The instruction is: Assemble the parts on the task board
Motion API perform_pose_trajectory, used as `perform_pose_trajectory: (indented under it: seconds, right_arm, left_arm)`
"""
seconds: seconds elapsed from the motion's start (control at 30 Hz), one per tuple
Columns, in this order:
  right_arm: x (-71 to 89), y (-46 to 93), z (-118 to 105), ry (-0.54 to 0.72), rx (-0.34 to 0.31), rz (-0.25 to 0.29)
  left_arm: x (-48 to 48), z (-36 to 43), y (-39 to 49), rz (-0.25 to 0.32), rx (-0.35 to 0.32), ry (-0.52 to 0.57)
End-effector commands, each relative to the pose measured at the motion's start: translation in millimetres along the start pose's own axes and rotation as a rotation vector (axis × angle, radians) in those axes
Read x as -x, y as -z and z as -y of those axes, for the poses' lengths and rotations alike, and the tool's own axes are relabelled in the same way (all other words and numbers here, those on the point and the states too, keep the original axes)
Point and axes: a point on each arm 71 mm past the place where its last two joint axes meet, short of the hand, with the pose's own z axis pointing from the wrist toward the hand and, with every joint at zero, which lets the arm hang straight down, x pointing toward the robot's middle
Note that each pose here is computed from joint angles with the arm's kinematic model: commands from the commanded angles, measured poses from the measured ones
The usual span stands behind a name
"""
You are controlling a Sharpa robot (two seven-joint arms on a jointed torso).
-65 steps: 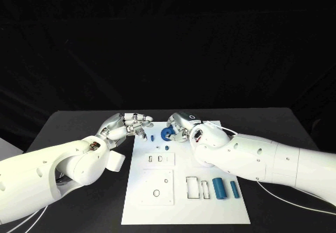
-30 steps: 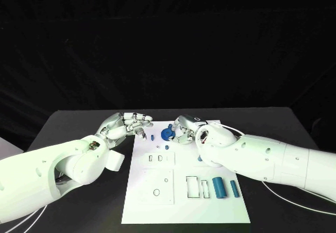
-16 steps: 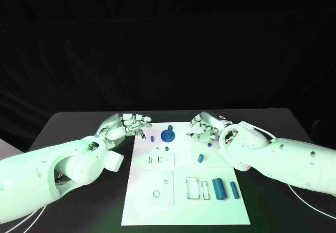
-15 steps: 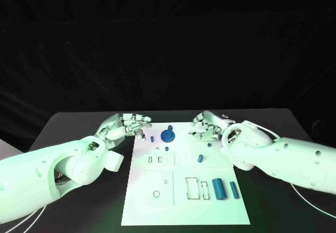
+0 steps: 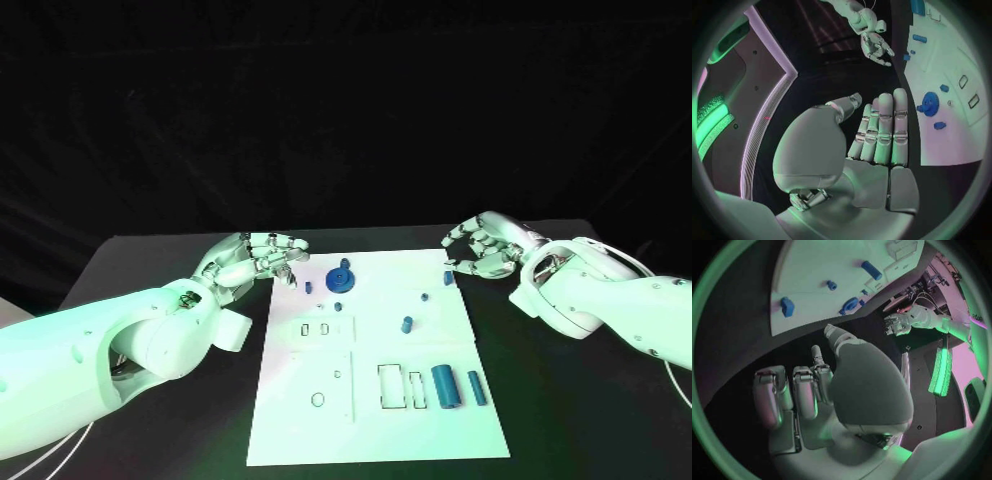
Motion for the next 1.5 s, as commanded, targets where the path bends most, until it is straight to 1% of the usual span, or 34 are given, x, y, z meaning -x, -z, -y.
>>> perform_pose_trajectory:
  seconds: [0.03,0.2,0.37,0.5,0.7,1.27,1.5]
  right_arm:
    - [-0.3,0.3,5.7,-0.016,0.044,-0.064]
    - [0.1,-1.1,15.3,0.005,0.032,-0.076]
    - [-3.8,-1.5,22.4,0.014,0.022,-0.098]
    - [-10.1,-1.4,25.0,0.017,0.018,-0.124]
    - [-16.8,-2.4,27.0,0.018,0.01,-0.144]
    - [-26.7,-8.7,29.4,0.026,-0.017,-0.141]
    - [-31.3,-8.9,31.7,0.028,-0.03,-0.149]
  left_arm:
    - [-2.5,1.5,-1.0,-0.022,-0.01,0.002]
    - [-2.9,1.3,-1.4,-0.024,-0.01,0.002]
    - [-3.0,1.1,-1.7,-0.026,-0.01,0.002]
    - [-1.6,0.9,-1.7,-0.023,-0.01,0.0]
    - [-0.8,0.7,-1.7,-0.022,-0.009,-0.002]
    - [-0.1,0.5,-1.7,-0.023,-0.008,-0.003]
    - [0.2,0.5,-1.4,-0.024,-0.007,-0.006]
